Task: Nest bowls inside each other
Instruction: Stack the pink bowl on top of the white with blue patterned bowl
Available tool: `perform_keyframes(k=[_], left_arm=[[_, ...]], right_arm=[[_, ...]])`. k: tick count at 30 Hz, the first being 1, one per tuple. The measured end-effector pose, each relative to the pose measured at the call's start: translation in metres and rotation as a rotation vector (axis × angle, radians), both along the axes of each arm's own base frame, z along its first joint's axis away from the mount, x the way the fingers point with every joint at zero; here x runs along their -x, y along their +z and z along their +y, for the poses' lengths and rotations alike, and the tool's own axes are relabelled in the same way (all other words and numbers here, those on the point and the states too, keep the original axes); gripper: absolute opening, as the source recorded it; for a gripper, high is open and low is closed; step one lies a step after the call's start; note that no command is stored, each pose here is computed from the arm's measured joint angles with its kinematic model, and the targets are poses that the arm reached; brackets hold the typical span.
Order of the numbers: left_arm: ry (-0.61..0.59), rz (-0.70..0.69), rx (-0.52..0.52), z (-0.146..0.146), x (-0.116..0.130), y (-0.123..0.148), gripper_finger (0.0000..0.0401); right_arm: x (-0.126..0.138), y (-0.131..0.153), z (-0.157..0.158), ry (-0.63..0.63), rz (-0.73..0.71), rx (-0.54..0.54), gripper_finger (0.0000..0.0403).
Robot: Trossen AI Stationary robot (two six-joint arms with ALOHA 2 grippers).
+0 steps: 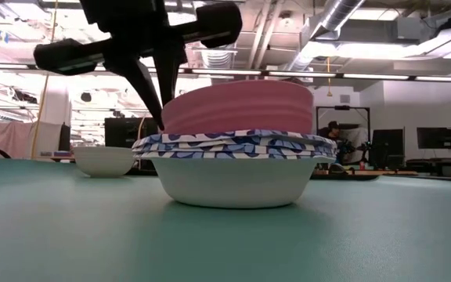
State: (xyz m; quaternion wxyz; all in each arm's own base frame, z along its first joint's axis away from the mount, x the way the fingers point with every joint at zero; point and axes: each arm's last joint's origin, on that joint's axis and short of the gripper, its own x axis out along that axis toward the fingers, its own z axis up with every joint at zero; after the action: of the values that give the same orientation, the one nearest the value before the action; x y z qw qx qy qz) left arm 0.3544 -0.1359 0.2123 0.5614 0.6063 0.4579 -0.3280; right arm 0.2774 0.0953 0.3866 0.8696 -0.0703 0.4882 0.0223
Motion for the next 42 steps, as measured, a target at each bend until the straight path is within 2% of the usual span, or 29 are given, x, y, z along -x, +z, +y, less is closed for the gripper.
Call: perform_keyframes(k=[19, 28, 42], left_arm=[[-0.021, -0.006, -0.016, 0.003, -0.001, -0.003, 0.0], [-0.055, -0.003, -0.121, -0.001, 0.003, -0.003, 0.0], [-0.041, -0.009, -0.103, -0.012, 0.008, -0.003, 0.0]], right_arm=[[0.0, 0.0, 0.0, 0.0, -0.005, 0.0, 0.0217], [0.0, 0.0, 0.0, 0.0, -0.004, 0.0, 0.0217], [0.0, 0.0, 0.001, -0.013, -0.005, -0.008, 0.0217]])
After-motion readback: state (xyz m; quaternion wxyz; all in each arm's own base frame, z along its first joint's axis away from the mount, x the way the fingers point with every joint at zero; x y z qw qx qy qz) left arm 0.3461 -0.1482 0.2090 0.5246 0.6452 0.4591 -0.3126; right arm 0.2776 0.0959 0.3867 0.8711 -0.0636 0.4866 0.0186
